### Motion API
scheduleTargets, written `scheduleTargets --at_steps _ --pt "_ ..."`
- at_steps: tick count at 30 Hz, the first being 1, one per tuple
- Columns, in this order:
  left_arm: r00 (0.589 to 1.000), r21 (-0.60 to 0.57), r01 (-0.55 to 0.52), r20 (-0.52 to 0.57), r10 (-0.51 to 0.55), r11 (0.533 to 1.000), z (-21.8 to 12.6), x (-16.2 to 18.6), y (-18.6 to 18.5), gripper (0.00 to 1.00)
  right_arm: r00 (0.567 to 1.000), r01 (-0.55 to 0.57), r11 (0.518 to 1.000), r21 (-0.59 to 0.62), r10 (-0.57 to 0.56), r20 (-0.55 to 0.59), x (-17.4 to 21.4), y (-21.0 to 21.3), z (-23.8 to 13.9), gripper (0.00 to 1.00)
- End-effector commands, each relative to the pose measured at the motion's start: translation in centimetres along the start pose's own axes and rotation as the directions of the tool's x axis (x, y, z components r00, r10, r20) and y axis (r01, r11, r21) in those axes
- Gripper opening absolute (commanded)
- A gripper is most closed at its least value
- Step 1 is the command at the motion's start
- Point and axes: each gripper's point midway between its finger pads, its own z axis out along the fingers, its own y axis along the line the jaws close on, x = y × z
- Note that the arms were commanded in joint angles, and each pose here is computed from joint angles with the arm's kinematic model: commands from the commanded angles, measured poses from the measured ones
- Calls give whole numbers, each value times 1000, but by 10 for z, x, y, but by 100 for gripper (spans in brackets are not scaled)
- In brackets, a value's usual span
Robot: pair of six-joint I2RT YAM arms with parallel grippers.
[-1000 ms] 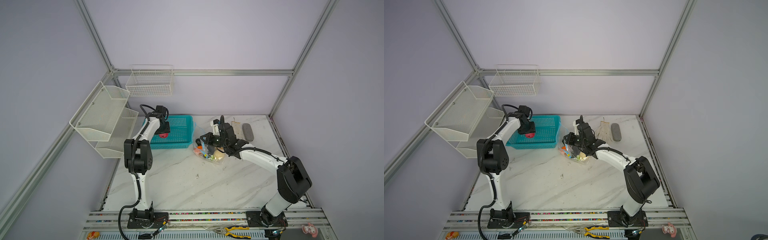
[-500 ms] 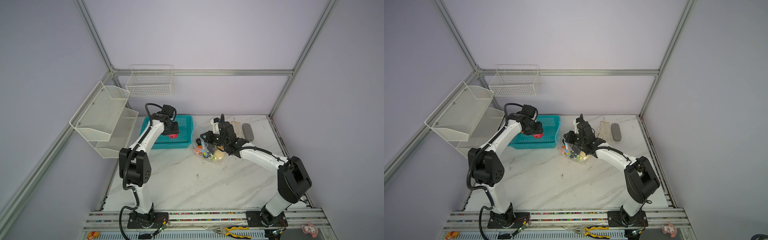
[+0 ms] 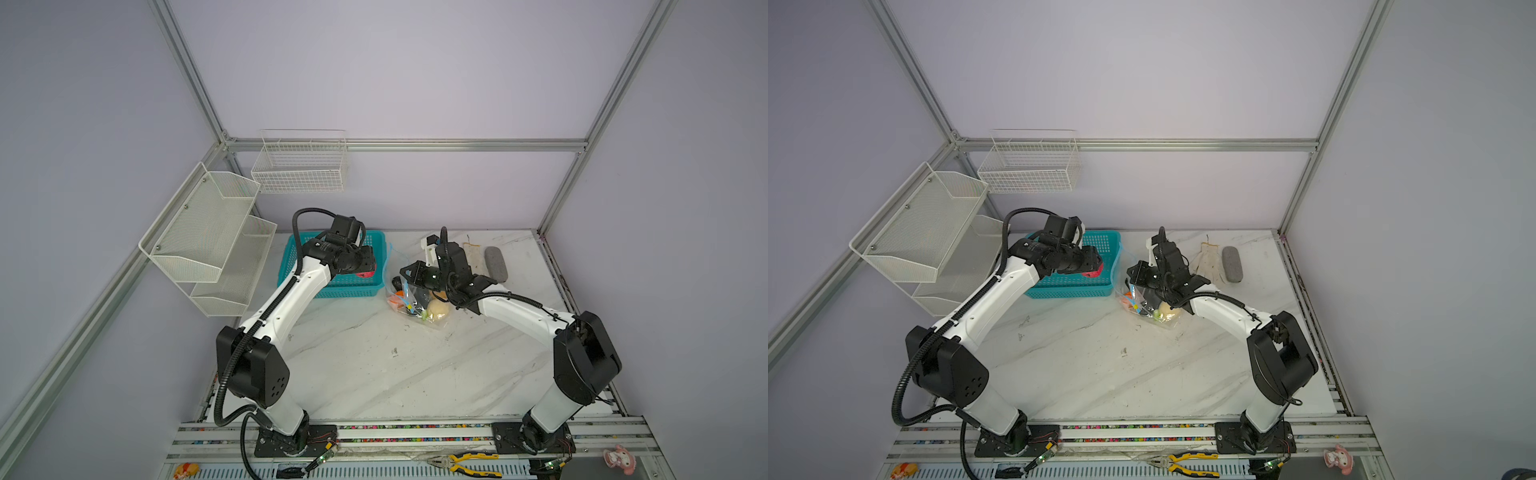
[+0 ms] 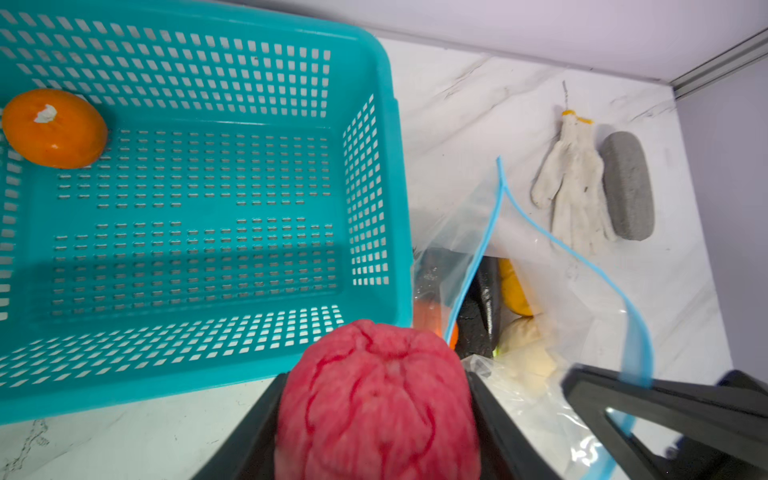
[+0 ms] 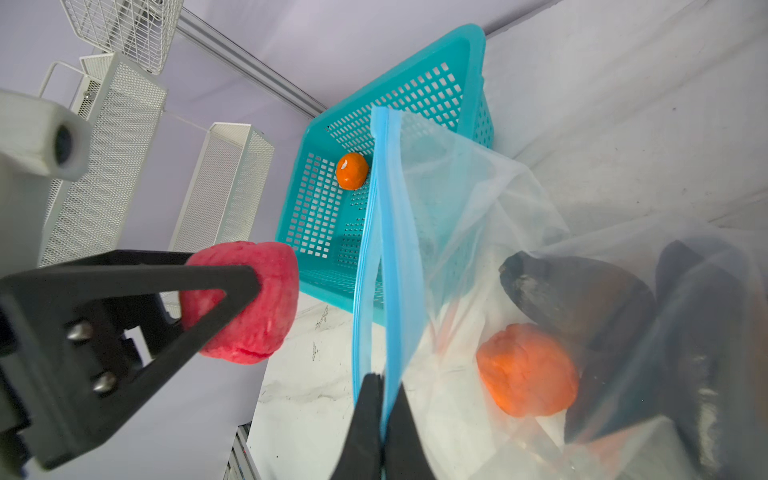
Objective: Place the food in the zip-top bag and seal the zipper
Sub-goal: 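Lift and carry the pink fruit with the left gripper to the bag mouth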
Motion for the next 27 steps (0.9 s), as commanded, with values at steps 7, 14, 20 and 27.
scheduleTargets --at_steps 7,14,20,27 --pt "997 175 -11 78 -3 985 -16 5 -39 56 999 5 1000 -17 -5 32 -13 9 -4 0" --pt "998 252 -9 65 -8 968 -6 4 -60 56 999 9 1000 -25 -7 45 -17 16 -13 0" --pt "998 280 -11 56 -4 960 2 3 -69 56 998 12 999 -32 -10 56 -19 20 -18 0" --pt "999 286 -5 46 -8 958 12 3 -71 56 998 14 999 -34 -11 66 -22 24 -23 0"
